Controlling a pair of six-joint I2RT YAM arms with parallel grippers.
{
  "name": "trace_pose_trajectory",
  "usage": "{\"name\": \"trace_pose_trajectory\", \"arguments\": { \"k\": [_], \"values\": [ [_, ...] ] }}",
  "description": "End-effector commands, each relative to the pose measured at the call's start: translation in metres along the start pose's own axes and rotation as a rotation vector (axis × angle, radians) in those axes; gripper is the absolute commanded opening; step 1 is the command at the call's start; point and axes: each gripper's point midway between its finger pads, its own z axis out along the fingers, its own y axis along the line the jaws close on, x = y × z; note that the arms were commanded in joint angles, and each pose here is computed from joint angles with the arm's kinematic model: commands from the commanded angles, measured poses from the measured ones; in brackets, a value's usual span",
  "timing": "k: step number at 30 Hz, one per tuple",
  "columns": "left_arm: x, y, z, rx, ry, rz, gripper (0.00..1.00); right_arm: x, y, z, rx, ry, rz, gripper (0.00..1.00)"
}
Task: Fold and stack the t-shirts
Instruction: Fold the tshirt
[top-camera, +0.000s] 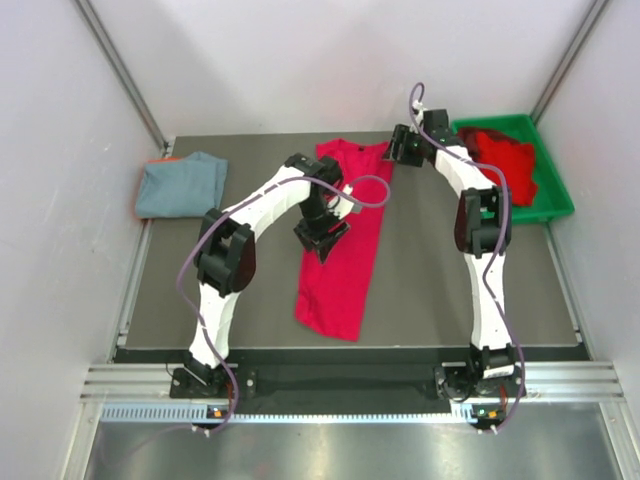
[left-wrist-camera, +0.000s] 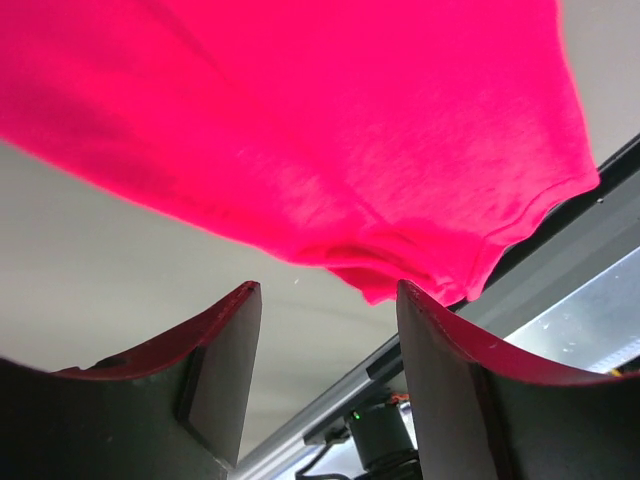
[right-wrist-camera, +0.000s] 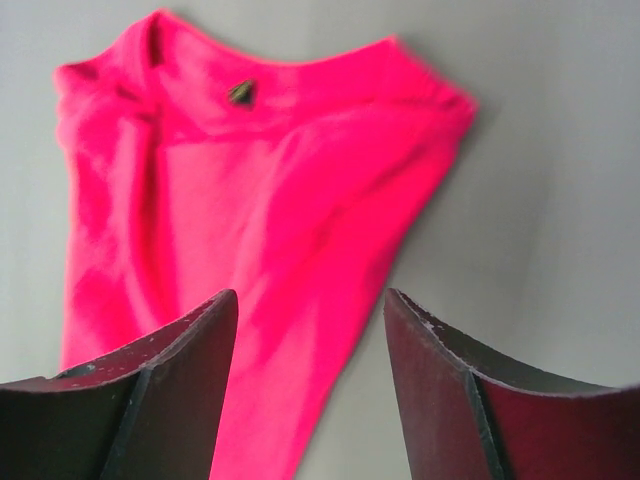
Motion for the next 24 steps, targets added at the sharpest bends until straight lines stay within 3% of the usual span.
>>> {"name": "trace_pose_trajectory", "arguments": {
  "k": [1, 5, 13, 15, 19, 24],
  "values": [
    [0.017, 0.000, -0.023, 0.023, 0.002, -0.065, 0.61, -0.018, 0.034, -0.043, -0.077, -0.010, 0.043, 0.60],
    [0.013, 0.005, -0.034, -0.026, -0.016, -0.055, 0.62, 0.017, 0.025, -0.034, -0.071, 0.080, 0.099, 0.57],
    [0.029, 0.004, -0.042, -0.055, -0.011, -0.058, 0.62, 0.037, 0.020, -0.019, -0.063, 0.119, 0.109, 0.56],
    [0.032, 0.004, -0.042, -0.056, -0.004, -0.059, 0.62, 0.038, 0.019, -0.016, -0.064, 0.120, 0.109, 0.51],
    [0.034, 0.005, -0.041, -0.063, 0.006, -0.063, 0.61, 0.044, 0.019, -0.004, -0.070, 0.129, 0.108, 0.25],
    [0.035, 0.008, -0.039, -0.068, 0.013, -0.069, 0.61, 0.047, 0.017, 0.005, -0.078, 0.130, 0.116, 0.14]
  ]
}}
